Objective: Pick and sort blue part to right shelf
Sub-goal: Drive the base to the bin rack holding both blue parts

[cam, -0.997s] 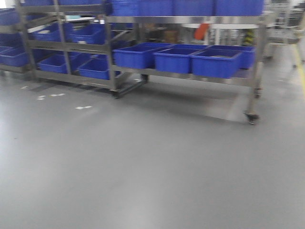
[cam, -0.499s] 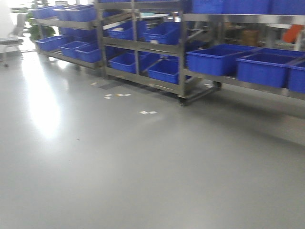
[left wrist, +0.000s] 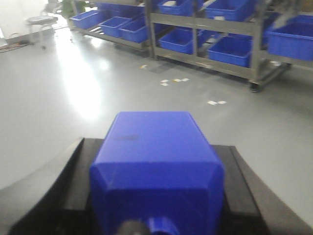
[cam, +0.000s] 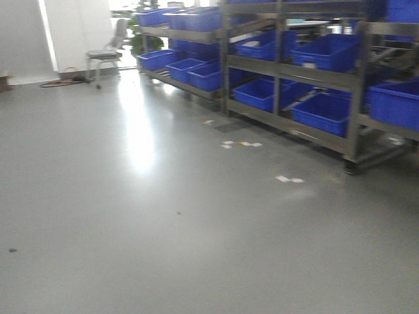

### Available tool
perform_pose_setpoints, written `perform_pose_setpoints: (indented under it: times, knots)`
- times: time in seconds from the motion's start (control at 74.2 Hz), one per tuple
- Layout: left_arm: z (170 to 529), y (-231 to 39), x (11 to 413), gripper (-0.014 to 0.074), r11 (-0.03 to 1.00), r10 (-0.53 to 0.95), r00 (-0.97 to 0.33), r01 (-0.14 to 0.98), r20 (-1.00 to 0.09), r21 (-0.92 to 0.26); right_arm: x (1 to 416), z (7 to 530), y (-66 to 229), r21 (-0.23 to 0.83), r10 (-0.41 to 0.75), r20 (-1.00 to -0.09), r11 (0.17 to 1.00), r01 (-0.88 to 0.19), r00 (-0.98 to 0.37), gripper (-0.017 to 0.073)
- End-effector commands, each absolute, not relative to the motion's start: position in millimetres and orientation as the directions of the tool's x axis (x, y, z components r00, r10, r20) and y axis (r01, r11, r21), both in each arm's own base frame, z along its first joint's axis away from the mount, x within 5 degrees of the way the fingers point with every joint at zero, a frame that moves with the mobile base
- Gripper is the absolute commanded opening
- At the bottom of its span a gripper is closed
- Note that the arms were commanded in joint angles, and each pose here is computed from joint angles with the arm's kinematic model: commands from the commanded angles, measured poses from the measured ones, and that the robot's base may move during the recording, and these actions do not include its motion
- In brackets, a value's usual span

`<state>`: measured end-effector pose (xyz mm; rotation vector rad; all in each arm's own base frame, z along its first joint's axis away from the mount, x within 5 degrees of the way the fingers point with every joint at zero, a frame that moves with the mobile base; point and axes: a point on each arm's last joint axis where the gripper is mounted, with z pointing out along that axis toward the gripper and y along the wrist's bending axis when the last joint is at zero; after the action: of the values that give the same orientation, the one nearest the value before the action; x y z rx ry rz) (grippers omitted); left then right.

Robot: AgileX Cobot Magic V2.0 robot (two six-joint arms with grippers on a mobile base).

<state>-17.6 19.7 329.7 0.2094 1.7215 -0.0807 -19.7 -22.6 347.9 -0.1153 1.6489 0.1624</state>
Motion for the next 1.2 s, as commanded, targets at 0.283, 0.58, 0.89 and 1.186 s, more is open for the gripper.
perform_pose_setpoints:
  times: [0.283, 0.58, 0.89, 1.186]
  knots:
    - [343.7, 20.8, -22.7, 0.0249, 0.98, 0.068, -0.031, 0.192, -0.997, 0.061, -19.1, 362.9, -22.1, 0.02, 0.022, -1.0, 0.984, -0.175, 0.009, 0.012]
    - [343.7, 20.8, -22.7, 0.0249, 0.98, 0.068, -0.031, 0.192, -0.997, 0.061, -19.1, 362.9, -22.1, 0.02, 0.022, -1.0, 0.984, -0.175, 0.009, 0.012]
    - [343.7, 20.6, -22.8, 0.0249, 0.979, 0.066, -0.032, 0.194, -0.997, 0.058, -19.1, 362.9, -22.1, 0.02, 0.022, -1.0, 0.984, -0.175, 0.009, 0.012]
    - [343.7, 20.6, -22.8, 0.0249, 0.979, 0.066, -0.032, 0.194, -0.997, 0.058, -19.1, 362.9, -22.1, 0.02, 0.022, -1.0, 0.984, -0.175, 0.009, 0.012]
